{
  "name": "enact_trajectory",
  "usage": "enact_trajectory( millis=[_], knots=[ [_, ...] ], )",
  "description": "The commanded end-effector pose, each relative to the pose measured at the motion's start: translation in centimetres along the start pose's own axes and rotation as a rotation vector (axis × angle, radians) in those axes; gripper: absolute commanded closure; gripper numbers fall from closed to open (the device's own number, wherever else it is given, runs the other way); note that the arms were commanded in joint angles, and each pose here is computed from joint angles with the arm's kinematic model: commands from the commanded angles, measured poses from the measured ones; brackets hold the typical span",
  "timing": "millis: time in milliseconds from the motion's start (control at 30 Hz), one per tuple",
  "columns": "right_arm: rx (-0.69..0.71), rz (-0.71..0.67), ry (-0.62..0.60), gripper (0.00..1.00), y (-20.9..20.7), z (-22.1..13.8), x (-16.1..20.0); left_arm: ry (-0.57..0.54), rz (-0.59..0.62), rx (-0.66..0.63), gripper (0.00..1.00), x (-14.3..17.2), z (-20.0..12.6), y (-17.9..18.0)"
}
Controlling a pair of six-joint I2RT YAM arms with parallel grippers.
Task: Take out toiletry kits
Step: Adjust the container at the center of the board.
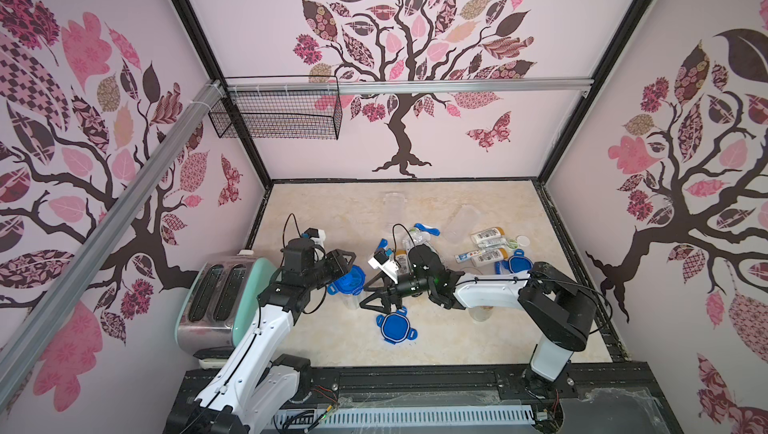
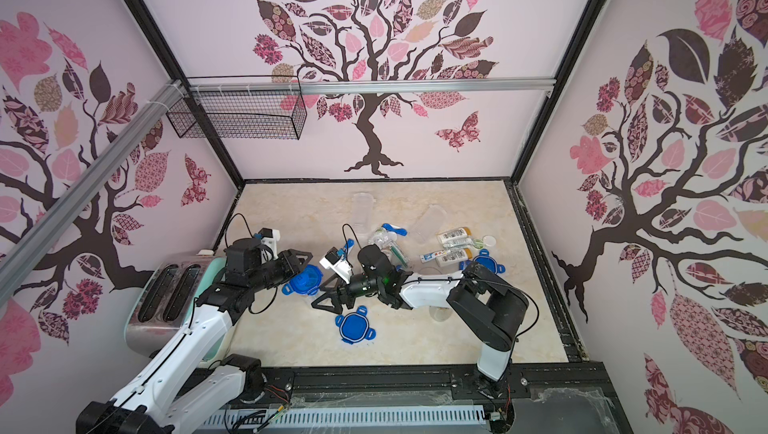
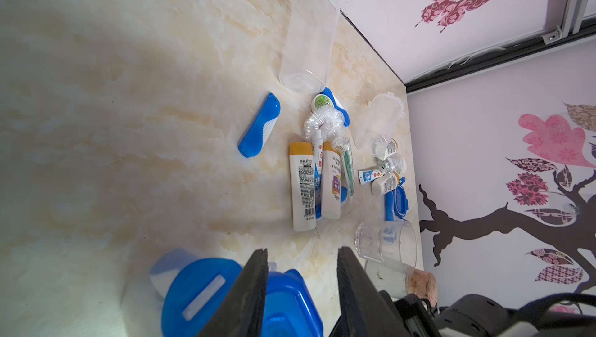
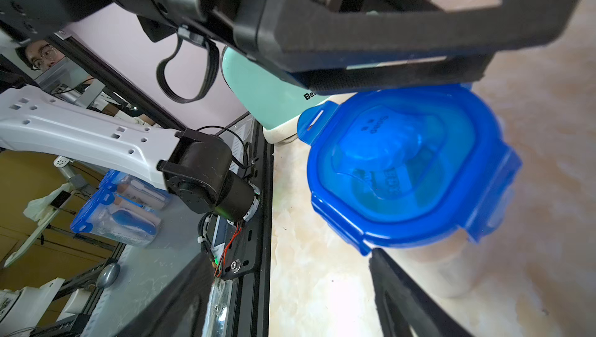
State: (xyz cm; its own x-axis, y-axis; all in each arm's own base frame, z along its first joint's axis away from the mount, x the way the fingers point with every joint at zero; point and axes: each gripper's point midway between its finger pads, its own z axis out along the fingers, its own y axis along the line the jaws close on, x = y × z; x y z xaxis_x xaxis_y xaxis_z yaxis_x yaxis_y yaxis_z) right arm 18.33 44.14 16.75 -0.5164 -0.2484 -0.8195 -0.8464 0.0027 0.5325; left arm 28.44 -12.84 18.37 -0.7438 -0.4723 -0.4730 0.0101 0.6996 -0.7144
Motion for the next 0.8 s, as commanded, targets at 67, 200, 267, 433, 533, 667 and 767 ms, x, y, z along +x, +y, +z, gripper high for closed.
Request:
enact_trajectory(
  millis=[67, 200, 267, 433, 533, 667, 767],
  knots=[
    [0.007, -0.025, -0.017, 0.2, 0.3, -0.2, -0.7, 0.016, 0.023, 0.131, 0.68, 0.4, -0.9, -3.0],
    [0.007, -0.02, -0.019, 0.2, 0.2, -0.4, -0.7, 0.056, -0.015, 0.193, 0.73, 1.9, -0.4, -3.0],
    [0.005, -0.018, -0.018, 0.2, 0.1, -0.6, -0.7, 0.066, -0.03, 0.185, 0.76, 2.6, -0.2, -2.3],
    [0.003, -0.019, -0.021, 0.2, 0.1, -0.8, -0.8, 0.081, -0.063, 0.164, 0.81, 3.8, 0.3, -0.8],
    [-0.003, -0.015, -0.017, 0.2, 0.1, -0.7, -0.6, 0.09, -0.071, 0.138, 0.83, 4.2, 0.6, 0.0],
    [-0.007, 0.008, -0.018, 0.2, 0.1, -0.7, -0.5, 0.089, -0.08, 0.115, 0.84, 4.4, 1.0, 0.8],
    [-0.019, 0.042, -0.027, 0.2, 0.2, -0.8, -0.2, 0.088, -0.089, 0.098, 0.85, 4.5, 1.2, 1.3]
  ],
)
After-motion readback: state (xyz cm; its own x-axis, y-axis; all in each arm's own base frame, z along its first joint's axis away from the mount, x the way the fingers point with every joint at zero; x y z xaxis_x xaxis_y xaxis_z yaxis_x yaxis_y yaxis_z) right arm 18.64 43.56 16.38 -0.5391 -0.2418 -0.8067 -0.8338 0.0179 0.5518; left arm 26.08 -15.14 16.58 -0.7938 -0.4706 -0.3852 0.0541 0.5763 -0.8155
